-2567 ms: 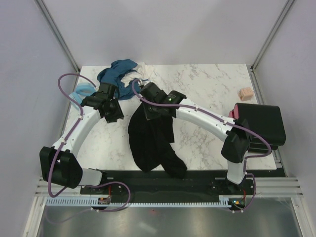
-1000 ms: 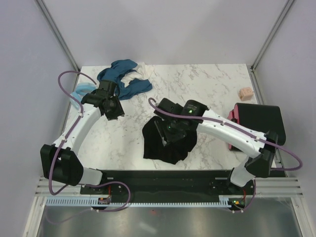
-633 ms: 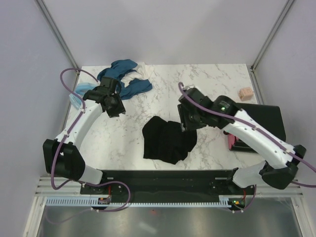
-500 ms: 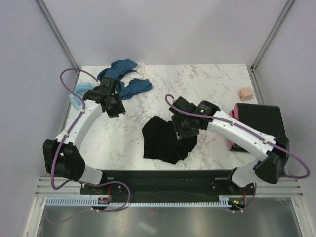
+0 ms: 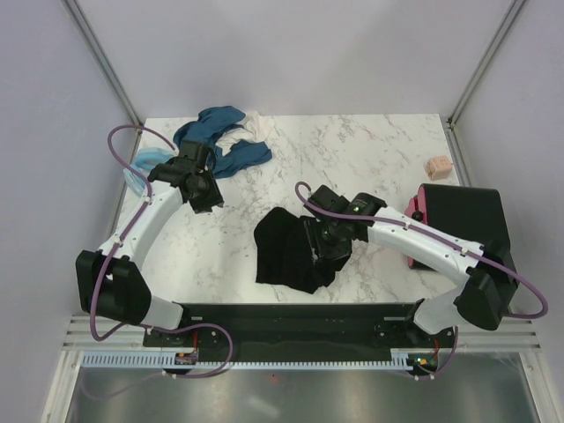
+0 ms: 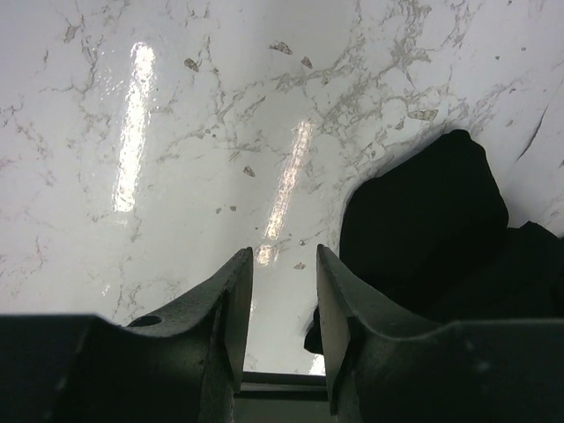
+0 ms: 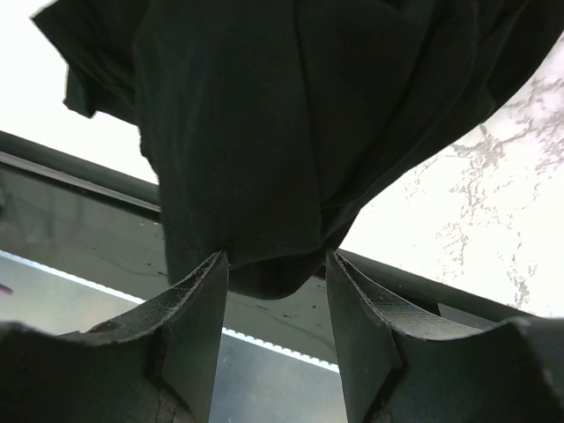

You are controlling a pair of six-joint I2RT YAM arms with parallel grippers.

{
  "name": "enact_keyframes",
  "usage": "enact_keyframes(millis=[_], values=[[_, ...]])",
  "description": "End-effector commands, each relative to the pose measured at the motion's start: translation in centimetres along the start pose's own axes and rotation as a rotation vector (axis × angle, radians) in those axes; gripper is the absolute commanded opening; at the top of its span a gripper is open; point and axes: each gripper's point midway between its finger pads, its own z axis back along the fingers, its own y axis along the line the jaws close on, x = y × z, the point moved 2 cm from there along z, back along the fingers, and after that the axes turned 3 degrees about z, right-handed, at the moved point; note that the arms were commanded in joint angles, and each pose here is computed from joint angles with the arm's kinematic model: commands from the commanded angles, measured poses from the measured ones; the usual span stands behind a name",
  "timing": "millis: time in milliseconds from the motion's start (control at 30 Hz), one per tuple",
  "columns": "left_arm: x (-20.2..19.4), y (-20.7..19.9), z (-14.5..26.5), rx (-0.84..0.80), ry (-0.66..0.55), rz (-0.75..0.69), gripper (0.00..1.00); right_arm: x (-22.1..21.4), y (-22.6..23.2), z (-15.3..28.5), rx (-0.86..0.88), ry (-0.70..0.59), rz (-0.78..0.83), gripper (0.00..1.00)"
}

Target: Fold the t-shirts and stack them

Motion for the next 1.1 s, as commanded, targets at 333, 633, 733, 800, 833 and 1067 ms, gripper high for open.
enact_keyframes(millis=[333, 633, 733, 800, 833, 1067], values=[[1.2, -0.3, 0.8, -0.029, -0.053, -0.039, 0.42, 0.9, 0.4, -2.0, 0.050, -0.009, 0.002, 0.58], [1.0, -0.2, 0.8, -0.024, -0.051, -0.040, 0.42, 0.9, -0.4, -3.5, 0.041, 0.018, 0.029, 0.59], [0.9, -0.1, 0.8, -0.022, -0.050, -0.039, 0.42, 1.1, -0.3, -3.6, 0.052, 0.017, 0.034, 0.58], [0.9, 0.0, 0.8, -0.020, -0.049, -0.039, 0.42, 1.2, -0.2, -3.8, 0.054, 0.021, 0.037, 0.53], [0.9, -0.1, 0.8, -0.023, -0.051, -0.040, 0.42, 1.3, -0.1, -3.6, 0.057, 0.016, 0.037, 0.51], [0.9, -0.4, 0.7, -0.036, -0.040, -0.035, 0.42, 2.9, 0.3, -1.1, 0.066, -0.066, 0.035, 0.18]])
